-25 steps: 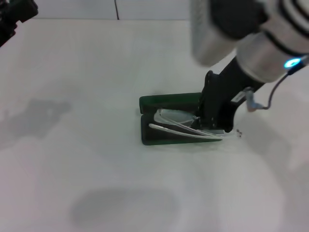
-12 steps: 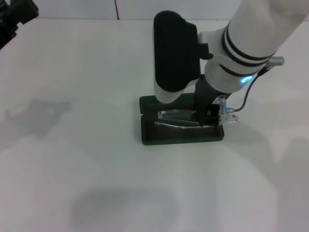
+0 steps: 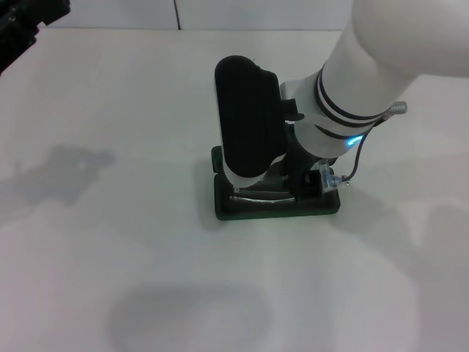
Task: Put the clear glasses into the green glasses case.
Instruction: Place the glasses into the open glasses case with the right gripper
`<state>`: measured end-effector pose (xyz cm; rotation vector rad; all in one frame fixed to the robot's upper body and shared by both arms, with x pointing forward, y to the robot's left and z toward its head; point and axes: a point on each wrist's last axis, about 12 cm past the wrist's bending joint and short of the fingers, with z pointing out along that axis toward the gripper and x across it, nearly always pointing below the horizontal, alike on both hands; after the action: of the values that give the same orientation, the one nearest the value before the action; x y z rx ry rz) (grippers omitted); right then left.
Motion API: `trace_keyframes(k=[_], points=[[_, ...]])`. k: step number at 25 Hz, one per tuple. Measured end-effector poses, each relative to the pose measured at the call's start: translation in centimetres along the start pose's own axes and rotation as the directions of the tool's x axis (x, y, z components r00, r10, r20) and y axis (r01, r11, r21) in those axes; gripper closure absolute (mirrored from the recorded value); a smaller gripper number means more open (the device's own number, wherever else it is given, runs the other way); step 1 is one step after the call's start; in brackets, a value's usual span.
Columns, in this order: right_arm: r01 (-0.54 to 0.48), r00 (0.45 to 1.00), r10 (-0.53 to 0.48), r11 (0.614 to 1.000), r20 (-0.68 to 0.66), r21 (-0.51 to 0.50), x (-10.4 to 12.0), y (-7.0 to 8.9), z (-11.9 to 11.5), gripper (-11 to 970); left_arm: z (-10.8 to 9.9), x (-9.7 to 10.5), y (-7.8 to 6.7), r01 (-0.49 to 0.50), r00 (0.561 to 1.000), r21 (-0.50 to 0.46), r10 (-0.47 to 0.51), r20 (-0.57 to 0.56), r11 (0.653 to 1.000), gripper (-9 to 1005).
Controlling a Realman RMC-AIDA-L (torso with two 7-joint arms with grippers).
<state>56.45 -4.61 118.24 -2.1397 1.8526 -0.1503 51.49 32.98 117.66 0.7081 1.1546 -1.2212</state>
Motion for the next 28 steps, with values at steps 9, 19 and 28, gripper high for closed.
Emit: trace_keyframes(k=[9,19,28], points=[[0.017,1.000,-0.018,0.999,0.013,0.029,-0.5,0.0,0.3,878,-0.2,0.3,-0.2,0.009,1.000,-0.009,-0.009,0.005,1.000,918],[-0.007,1.000,0.007,1.000,0.003,0.024,-0.2,-0.1,0.6,879,-0.2,0.6,-0.3,0.012,1.000,-0.010,-0.012,-0.003,1.000,917],[-0.035,0.999,0.035,0.998,0.006,0.042,-0.3,-0.3,0.6,878,-0.1,1.1,-0.5,0.007,1.000,-0.009,-0.007,-0.019,1.000,917]])
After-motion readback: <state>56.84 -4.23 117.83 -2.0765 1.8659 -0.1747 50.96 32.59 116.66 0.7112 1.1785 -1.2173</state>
